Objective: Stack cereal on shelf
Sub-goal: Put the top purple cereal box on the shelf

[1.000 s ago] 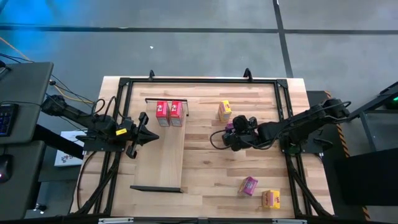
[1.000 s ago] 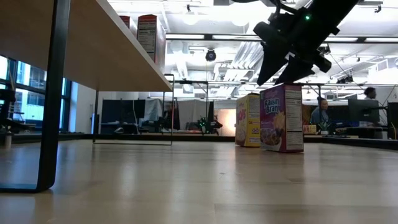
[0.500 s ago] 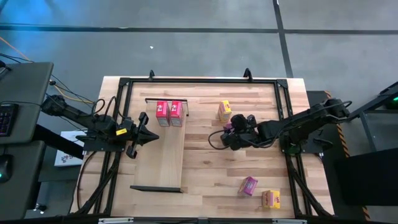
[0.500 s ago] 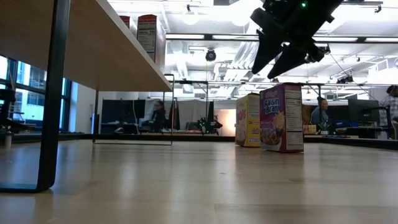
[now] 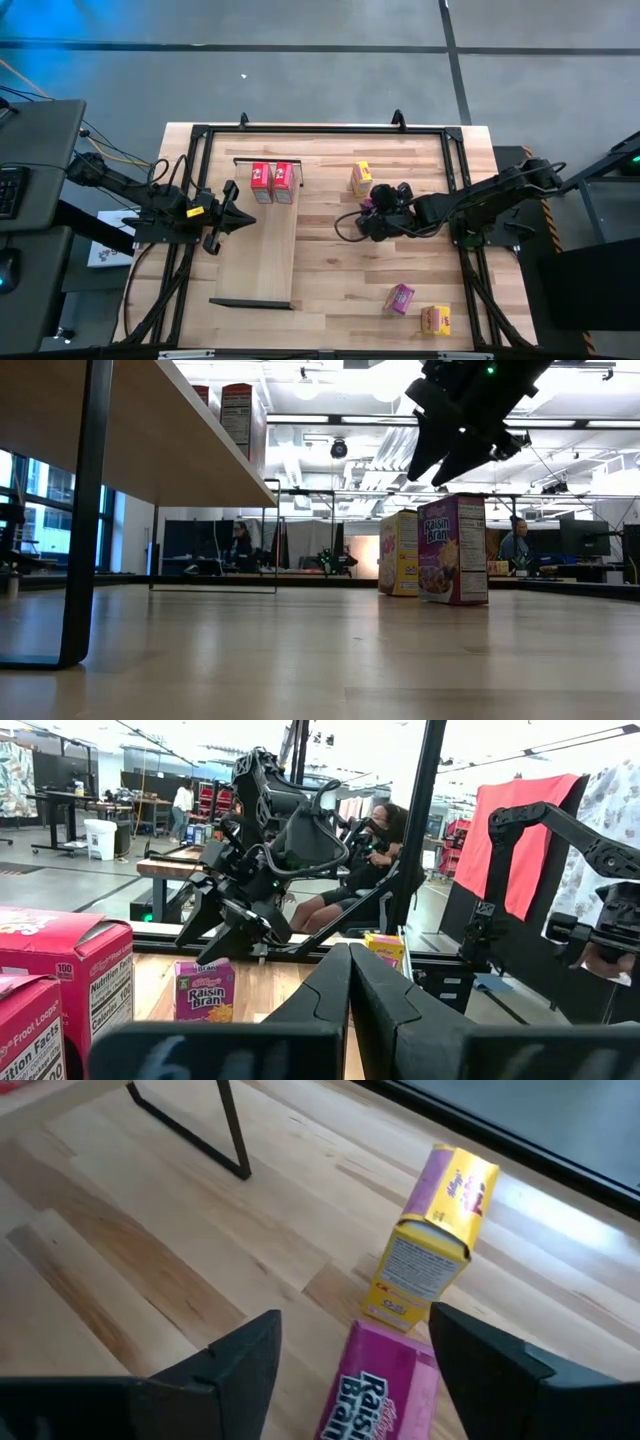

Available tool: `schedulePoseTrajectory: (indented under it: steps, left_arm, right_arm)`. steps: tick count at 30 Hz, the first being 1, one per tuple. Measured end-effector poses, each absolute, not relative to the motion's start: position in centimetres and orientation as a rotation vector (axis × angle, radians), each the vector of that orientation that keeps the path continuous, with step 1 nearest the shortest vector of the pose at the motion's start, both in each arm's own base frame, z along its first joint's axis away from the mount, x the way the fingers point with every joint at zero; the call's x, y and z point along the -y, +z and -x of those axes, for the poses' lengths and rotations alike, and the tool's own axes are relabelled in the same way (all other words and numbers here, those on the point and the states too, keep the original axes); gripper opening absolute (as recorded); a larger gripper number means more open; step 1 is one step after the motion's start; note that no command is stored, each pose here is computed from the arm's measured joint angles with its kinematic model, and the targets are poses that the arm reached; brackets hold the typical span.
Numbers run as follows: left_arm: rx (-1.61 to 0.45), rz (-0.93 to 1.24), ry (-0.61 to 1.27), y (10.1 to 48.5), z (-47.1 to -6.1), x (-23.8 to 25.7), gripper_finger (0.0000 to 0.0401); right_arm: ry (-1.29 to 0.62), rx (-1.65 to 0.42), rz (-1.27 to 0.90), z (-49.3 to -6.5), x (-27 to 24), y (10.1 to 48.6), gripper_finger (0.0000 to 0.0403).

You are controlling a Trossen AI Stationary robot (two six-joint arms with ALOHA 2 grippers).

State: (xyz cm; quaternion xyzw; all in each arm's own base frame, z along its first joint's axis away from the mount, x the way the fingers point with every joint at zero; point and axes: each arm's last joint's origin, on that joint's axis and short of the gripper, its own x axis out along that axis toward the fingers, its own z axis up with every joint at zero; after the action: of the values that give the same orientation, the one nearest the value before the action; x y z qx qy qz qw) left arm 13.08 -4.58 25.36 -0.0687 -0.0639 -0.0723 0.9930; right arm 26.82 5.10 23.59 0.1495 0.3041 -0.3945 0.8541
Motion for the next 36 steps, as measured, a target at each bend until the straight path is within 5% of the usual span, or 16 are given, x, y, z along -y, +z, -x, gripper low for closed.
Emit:
schedulePoseTrajectory:
  steps: [9, 36]
  left_arm:
    - [0.128, 0.138, -0.145, 25.4, -13.1, 4.6, 0.0000]
    - [0.125, 0.137, -0.145, 25.3, -13.1, 4.6, 0.0000]
  right_arm:
    - [-0.882, -0.604, -0.367, -26.6, -5.0, 23.5, 0.0322]
    - [-0.974, -0.720, -0.433, -27.6, -5.4, 18.4, 0.0320]
